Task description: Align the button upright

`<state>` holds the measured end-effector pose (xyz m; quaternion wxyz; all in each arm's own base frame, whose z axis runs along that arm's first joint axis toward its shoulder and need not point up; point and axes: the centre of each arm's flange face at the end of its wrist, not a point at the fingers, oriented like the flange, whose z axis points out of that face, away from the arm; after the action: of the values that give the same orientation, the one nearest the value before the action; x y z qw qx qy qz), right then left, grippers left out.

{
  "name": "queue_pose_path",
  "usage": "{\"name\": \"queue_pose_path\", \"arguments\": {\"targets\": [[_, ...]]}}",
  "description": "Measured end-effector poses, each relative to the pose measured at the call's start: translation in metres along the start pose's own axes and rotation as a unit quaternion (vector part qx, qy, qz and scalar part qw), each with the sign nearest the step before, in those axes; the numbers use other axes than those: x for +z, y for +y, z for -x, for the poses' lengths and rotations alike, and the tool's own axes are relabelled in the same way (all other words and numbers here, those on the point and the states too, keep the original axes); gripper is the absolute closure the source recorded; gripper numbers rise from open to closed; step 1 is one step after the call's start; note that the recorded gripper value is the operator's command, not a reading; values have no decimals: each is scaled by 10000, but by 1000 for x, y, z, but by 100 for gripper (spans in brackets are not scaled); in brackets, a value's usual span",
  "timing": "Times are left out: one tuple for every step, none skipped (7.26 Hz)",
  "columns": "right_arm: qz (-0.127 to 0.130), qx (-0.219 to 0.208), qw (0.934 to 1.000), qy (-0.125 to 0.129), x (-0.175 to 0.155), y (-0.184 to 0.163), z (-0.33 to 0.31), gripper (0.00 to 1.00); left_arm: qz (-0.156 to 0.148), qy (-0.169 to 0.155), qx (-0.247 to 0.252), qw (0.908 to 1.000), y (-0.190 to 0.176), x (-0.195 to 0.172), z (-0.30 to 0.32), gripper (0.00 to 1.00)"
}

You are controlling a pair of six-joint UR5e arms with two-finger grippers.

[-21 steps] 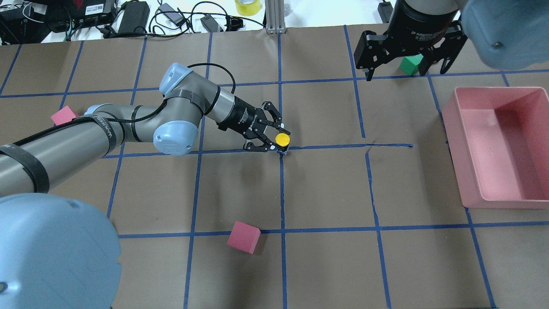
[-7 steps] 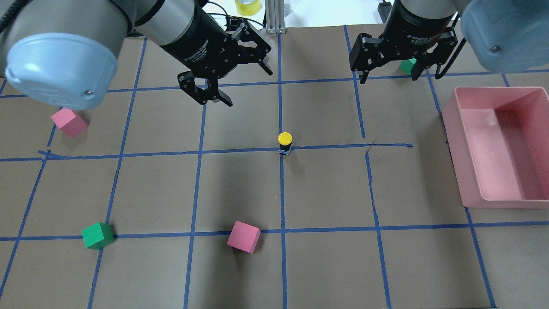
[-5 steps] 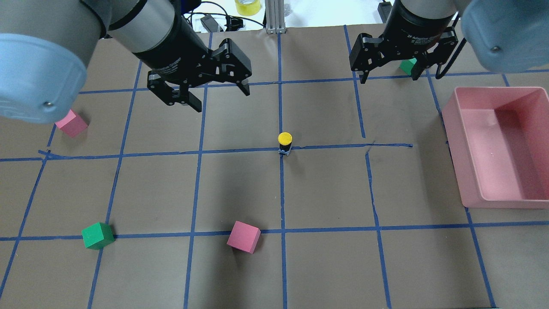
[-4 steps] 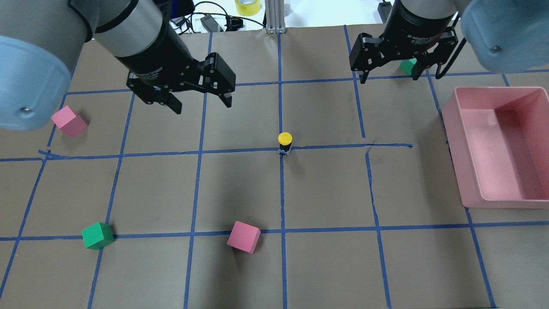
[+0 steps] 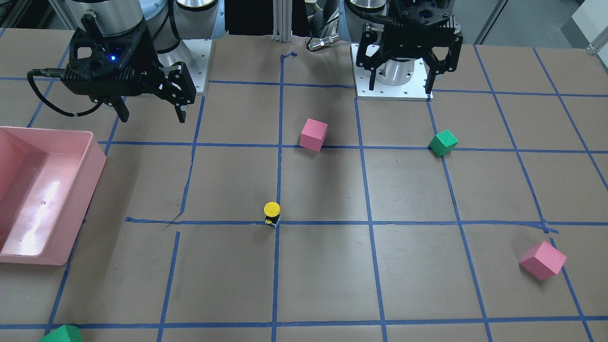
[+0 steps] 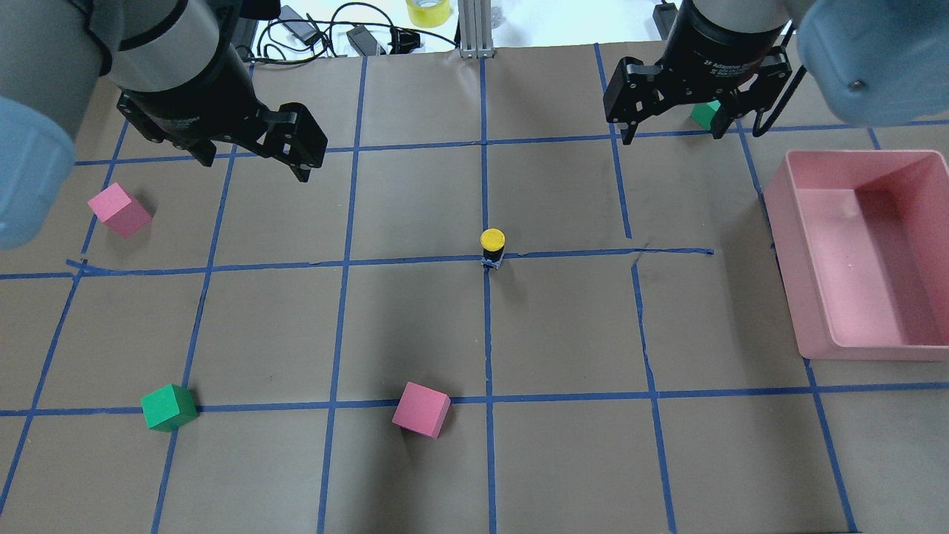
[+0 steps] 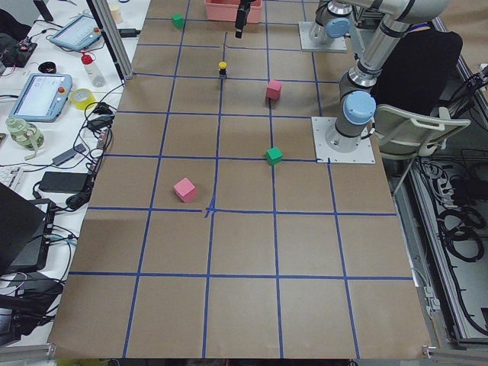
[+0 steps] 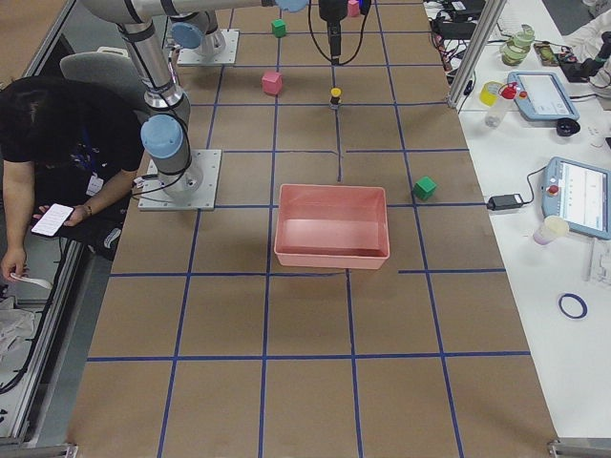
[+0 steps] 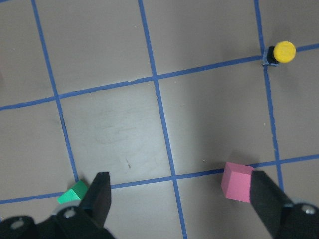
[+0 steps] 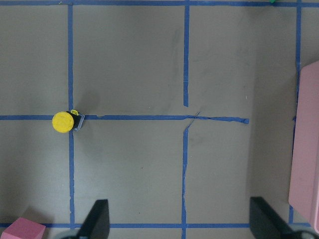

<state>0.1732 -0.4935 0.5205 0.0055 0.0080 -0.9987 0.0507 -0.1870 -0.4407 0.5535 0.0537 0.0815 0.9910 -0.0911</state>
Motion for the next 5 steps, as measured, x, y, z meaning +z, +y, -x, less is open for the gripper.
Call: {"name": "queue_pose_path", "arguments": {"targets": [[0, 0, 10000, -1, 0, 0, 0, 2, -37, 23, -106, 9999, -1, 0, 0, 0], [0, 0, 10000, -1, 0, 0, 0, 2, -9, 107, -314, 9995, -1, 1, -1, 0], [0, 0, 10000, -1, 0, 0, 0, 2, 44, 236, -605, 9979, 0, 1, -3, 0], [0, 0, 10000, -1, 0, 0, 0, 2, 155, 344, -862, 9956, 3, 3, -5, 0], [0, 1, 10000, -1, 0, 0, 0, 2, 318, 390, -965, 9941, 7, 5, -6, 0]]}}
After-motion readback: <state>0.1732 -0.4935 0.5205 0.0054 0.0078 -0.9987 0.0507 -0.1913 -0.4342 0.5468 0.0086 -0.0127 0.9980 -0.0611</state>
